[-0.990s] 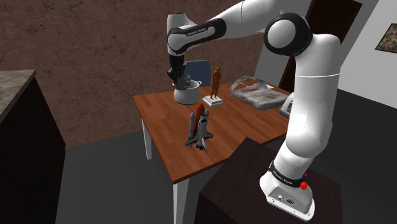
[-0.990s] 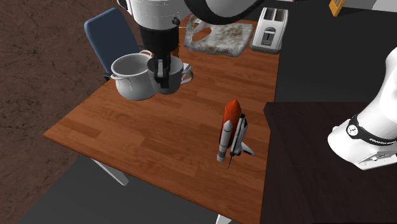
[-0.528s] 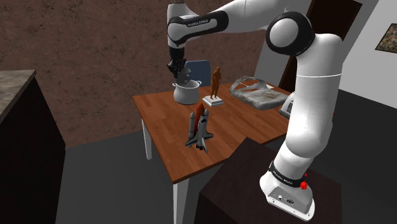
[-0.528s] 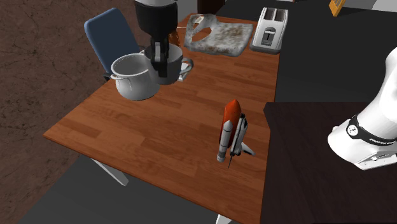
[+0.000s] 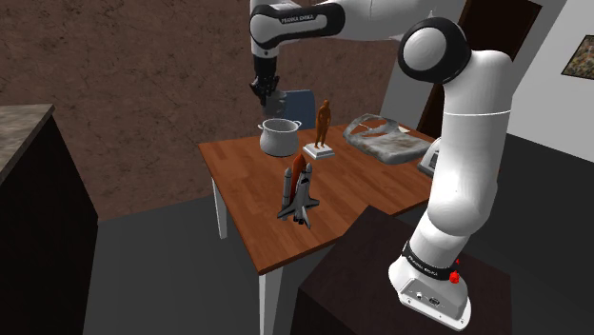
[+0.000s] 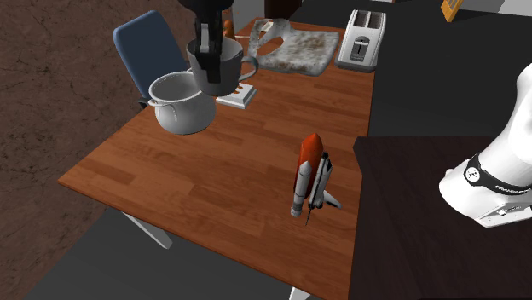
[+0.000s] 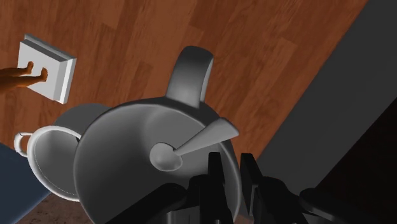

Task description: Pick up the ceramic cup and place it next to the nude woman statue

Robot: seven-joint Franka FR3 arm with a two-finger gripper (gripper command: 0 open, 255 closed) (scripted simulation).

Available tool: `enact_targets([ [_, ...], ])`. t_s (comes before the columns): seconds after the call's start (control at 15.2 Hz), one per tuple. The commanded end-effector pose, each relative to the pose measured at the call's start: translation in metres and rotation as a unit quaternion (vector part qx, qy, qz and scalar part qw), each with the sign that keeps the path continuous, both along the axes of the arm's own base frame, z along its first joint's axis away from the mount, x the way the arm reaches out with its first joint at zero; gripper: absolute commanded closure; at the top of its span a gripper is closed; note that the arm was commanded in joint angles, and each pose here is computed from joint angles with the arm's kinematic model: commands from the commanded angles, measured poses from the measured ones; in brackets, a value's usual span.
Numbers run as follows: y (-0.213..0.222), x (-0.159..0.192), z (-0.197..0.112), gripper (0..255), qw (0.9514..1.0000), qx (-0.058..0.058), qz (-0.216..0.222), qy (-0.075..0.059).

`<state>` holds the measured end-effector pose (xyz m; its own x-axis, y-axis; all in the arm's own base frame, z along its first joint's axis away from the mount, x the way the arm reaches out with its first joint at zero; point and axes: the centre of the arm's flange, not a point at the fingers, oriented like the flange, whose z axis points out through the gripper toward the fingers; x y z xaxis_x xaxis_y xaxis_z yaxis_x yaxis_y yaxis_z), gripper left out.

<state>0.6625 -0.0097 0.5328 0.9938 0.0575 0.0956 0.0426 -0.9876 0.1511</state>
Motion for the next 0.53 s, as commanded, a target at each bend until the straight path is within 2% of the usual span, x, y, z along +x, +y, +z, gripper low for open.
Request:
enact_targets([
  [0.0,0.001,0.000,0.010,255,1.0000,0.000,0.000,0.000],
  [0.33,0.001,0.000,0.032,255,1.0000,0.000,0.000,0.000],
  [0.46,-0.025,-0.005,0.032,255,1.0000,0.000,0.000,0.000],
])
